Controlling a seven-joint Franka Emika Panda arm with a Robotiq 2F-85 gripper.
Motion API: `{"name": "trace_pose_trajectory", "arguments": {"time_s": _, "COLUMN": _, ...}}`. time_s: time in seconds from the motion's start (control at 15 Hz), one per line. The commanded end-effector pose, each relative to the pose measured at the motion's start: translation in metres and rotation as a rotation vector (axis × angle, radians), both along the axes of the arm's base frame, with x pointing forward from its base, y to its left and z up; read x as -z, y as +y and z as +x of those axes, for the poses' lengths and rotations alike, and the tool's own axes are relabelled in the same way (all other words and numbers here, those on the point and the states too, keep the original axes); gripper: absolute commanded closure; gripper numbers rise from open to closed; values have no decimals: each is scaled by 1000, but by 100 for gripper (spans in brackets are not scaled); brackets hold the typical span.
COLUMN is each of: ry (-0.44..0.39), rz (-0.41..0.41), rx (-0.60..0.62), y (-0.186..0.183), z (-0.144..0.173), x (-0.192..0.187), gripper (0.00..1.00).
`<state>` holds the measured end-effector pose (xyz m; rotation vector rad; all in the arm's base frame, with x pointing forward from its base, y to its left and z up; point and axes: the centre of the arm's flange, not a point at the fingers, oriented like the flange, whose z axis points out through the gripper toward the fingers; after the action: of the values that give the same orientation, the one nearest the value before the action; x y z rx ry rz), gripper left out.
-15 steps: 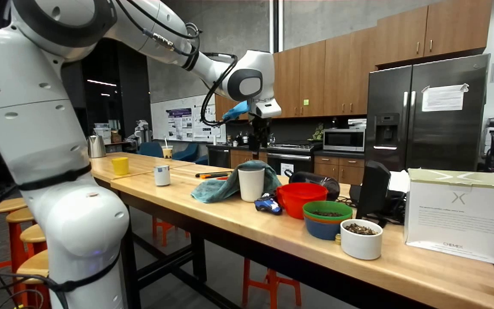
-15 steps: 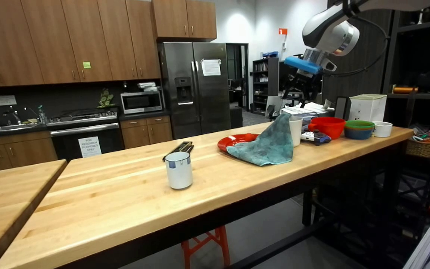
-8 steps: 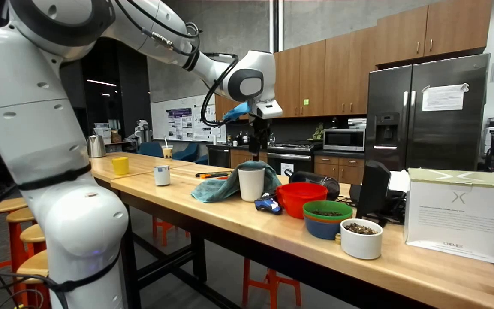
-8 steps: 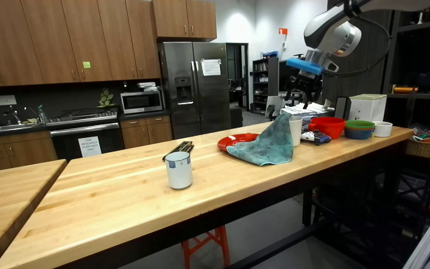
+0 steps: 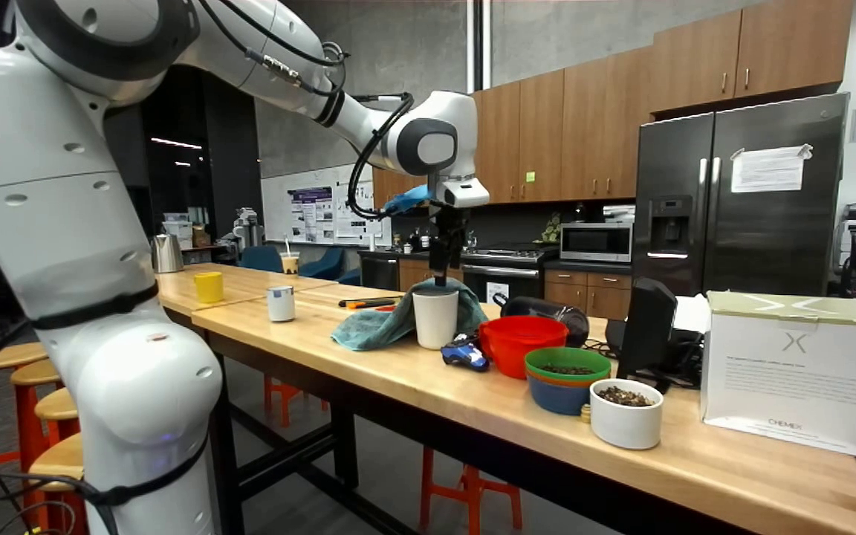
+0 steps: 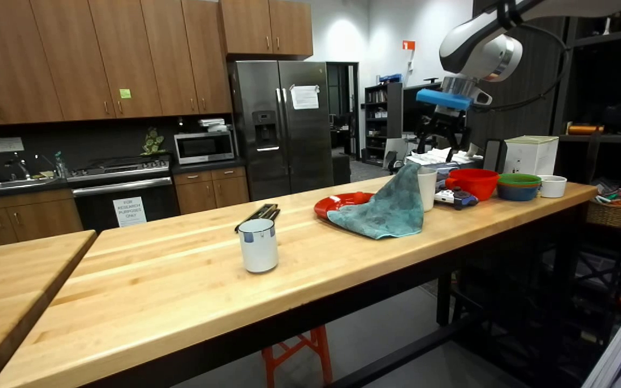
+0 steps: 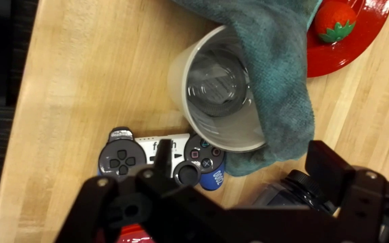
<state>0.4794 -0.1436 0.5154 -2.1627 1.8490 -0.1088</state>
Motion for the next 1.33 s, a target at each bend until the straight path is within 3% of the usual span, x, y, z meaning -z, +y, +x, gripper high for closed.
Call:
{"name": "trace_pose_trajectory", "arguments": {"time_s": 0.0, "ry": 30, "rz": -13, "rx": -19, "y": -3, "z": -4, "x": -2, "gripper": 0}}
{"name": "trace_pose_trajectory", "arguments": {"time_s": 0.8, "ry": 58, "rz": 71, "rx": -66, "y": 3, "z": -3, "x": 4, "gripper": 0}}
{"name": "trace_pose_trajectory", "arguments": {"time_s": 1.27, "ry": 116, "rz": 77, "rx": -93, "y": 3, "z": 6, "x": 9, "gripper": 0}}
